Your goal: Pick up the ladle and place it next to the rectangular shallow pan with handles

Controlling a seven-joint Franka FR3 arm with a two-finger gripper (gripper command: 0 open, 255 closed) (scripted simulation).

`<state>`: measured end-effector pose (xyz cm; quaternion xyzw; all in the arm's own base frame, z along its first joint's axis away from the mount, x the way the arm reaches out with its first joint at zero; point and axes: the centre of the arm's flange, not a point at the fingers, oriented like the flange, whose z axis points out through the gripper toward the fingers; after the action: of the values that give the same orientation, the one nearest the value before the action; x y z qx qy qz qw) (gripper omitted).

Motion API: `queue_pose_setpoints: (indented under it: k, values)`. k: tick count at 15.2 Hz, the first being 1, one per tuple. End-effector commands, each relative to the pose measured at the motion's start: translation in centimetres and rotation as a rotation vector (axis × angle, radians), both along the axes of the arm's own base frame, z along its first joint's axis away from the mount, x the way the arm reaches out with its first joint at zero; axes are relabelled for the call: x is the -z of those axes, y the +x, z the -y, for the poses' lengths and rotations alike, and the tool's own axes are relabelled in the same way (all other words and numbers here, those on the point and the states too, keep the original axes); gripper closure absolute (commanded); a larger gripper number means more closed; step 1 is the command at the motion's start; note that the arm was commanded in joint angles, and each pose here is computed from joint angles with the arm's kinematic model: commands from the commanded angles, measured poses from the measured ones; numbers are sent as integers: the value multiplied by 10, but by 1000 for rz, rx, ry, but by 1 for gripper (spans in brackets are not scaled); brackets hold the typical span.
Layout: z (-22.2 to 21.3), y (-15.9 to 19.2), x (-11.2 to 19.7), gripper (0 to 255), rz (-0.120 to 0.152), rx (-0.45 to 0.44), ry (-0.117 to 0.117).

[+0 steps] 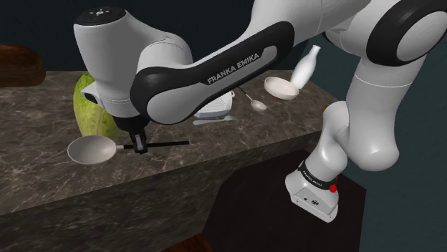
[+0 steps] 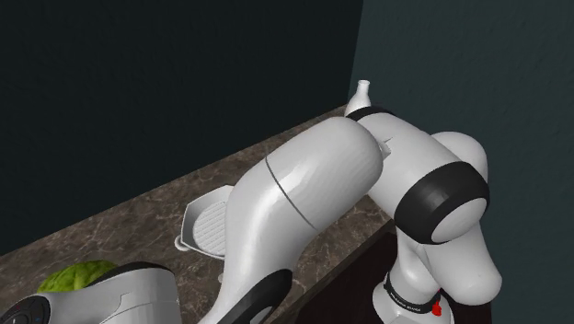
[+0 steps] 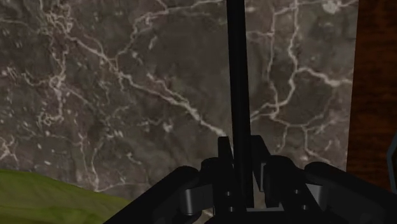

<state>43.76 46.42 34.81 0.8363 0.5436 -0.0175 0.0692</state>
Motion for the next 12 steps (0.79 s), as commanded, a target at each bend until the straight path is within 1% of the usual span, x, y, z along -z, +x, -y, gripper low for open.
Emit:
queue_pose_setpoints:
  k: [1, 2, 3, 8, 12]
  values:
    - [2, 1, 3, 255, -3, 4, -5]
    - [2, 1, 3, 255, -3, 4, -5]
    - [2, 1, 3, 0, -3, 4, -5]
    - [2, 1, 3, 0, -3, 4, -5]
    - [-5, -1, -46, 0, -3, 4, -5]
